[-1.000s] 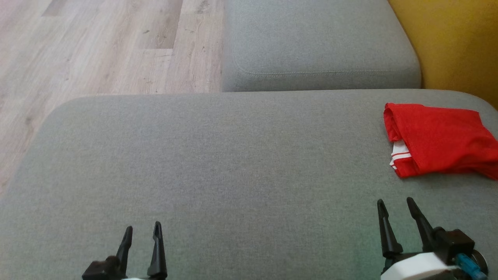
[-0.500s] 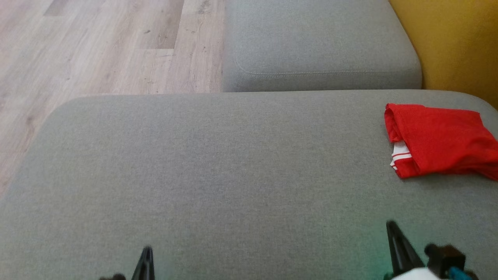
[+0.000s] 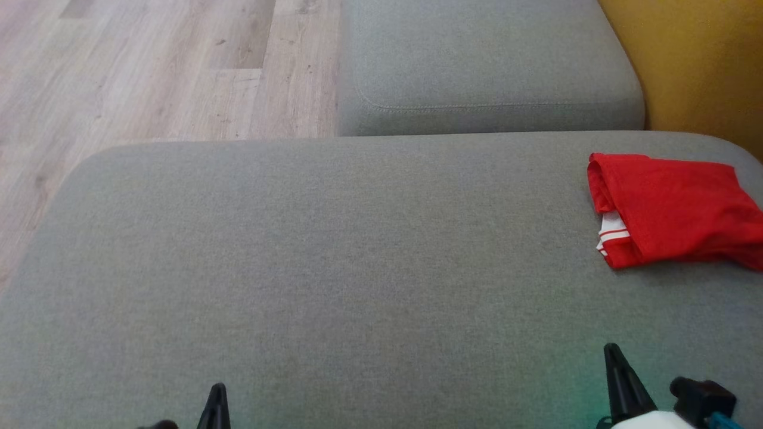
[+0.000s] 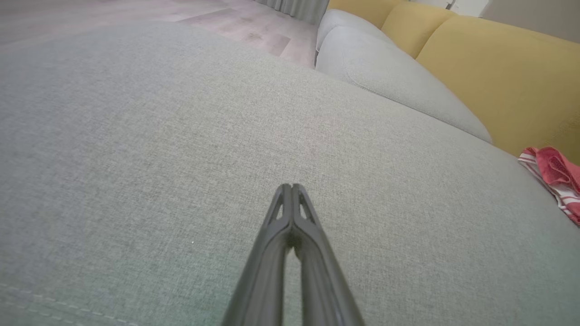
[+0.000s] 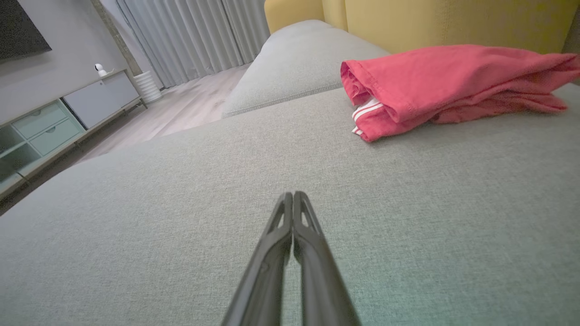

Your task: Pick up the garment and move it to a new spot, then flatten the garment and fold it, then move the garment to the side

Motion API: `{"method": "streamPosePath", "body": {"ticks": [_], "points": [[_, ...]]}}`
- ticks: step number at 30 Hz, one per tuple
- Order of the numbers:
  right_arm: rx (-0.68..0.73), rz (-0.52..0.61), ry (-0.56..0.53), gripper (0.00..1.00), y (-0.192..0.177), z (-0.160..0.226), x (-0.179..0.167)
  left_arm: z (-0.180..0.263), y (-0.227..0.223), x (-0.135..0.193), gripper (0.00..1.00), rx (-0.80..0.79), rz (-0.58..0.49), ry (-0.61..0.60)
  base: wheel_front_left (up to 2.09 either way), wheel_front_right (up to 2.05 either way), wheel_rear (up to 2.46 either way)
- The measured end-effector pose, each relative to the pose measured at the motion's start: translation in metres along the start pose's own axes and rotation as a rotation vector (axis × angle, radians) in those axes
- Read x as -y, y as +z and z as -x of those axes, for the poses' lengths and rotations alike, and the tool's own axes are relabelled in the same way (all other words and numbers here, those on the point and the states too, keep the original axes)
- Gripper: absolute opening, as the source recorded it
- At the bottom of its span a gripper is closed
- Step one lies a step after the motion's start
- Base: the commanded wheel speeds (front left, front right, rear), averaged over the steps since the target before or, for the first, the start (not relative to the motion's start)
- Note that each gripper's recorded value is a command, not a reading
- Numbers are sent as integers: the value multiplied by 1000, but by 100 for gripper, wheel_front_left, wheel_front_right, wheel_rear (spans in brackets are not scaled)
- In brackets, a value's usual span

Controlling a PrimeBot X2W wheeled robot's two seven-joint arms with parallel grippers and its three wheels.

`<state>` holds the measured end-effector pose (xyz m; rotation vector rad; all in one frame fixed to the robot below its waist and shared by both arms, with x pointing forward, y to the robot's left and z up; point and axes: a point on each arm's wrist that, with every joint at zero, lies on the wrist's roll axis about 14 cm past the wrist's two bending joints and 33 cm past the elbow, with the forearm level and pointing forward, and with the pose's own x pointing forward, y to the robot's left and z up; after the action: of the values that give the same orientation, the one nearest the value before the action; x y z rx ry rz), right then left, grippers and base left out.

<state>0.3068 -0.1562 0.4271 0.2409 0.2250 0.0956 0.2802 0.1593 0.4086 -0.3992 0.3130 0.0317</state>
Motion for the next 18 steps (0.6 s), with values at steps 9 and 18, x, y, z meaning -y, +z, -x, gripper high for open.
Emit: {"method": "streamPosePath", "body": {"ticks": [9,18], "points": [[2,-108,-26,0,3,-3,6,-8,6,-1,0,-6,91,7,0,0,0],[14,-215,-45,0,8,-7,10,-13,8,-1,0,-18,188,11,0,0,0]]}}
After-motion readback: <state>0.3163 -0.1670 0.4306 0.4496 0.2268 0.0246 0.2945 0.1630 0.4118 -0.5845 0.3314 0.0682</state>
